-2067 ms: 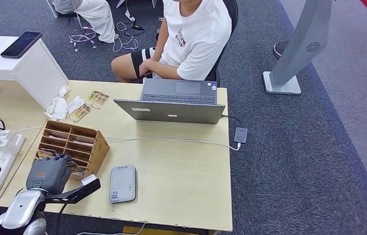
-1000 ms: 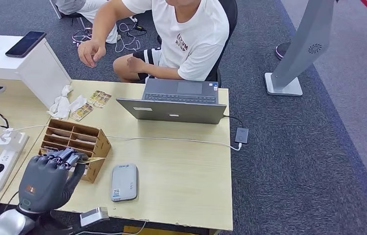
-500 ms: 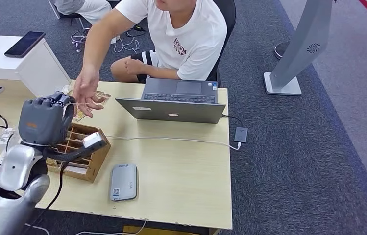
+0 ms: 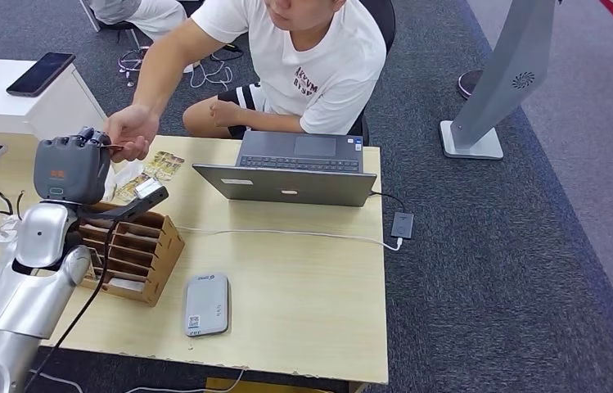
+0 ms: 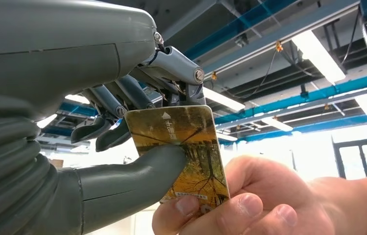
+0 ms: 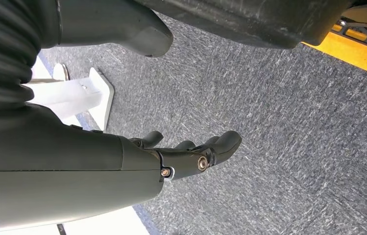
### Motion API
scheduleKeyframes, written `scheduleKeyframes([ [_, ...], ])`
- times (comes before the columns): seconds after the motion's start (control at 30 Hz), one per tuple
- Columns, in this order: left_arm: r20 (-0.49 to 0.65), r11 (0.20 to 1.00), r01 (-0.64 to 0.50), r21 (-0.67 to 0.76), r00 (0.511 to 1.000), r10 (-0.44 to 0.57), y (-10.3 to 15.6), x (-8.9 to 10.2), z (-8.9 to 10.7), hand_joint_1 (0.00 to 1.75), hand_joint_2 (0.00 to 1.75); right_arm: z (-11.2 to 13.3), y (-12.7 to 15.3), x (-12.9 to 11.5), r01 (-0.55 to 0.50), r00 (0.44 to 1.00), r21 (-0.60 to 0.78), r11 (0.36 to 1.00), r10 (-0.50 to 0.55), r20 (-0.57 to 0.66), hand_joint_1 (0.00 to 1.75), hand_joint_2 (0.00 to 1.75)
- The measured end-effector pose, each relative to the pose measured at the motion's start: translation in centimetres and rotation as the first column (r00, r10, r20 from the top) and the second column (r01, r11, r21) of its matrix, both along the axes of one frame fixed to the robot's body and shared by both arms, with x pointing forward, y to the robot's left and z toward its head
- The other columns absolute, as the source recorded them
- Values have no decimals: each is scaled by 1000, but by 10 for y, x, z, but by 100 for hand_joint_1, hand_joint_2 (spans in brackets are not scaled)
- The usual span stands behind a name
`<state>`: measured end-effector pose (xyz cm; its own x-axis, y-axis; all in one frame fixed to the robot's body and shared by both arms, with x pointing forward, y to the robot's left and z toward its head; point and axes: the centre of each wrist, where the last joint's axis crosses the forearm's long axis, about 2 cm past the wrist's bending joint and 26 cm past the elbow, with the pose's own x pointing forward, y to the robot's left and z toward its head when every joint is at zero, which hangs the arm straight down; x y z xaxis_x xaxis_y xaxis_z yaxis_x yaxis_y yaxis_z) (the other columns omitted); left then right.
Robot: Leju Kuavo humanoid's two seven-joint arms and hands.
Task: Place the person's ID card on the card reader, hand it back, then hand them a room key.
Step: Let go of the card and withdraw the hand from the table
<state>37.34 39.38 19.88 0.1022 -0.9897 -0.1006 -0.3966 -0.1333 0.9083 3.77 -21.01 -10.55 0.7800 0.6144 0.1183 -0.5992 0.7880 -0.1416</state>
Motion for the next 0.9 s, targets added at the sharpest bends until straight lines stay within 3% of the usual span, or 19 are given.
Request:
scheduleKeyframes([
  [0.27, -44, 998, -46, -35, 998, 45, 8, 8, -7, 175, 175, 0, 0, 0, -7, 1000, -6, 1000, 7, -1, 0, 175],
  [0.4, -75, 994, -82, -74, 994, 76, 20, 9, -15, 3, 175, 0, 1, 1, -13, 1000, -7, 1000, 13, 0, 0, 175],
  [0.6, -45, 987, -62, -146, 997, 57, 30, 0, -28, 0, 175, 0, 0, 0, -2, 1000, -6, 1000, 2, -1, 0, 175],
  [0.77, 154, 912, 143, -385, 984, -89, 29, -37, -29, 0, 175, 0, -1, -3, 25, 1000, -2, 1000, -25, -5, 0, 175],
  [0.9, 358, 709, 358, -607, 920, -159, 49, -84, -20, 0, 175, -1, -2, -9, 40, 999, 12, 999, -40, -10, 0, 0],
])
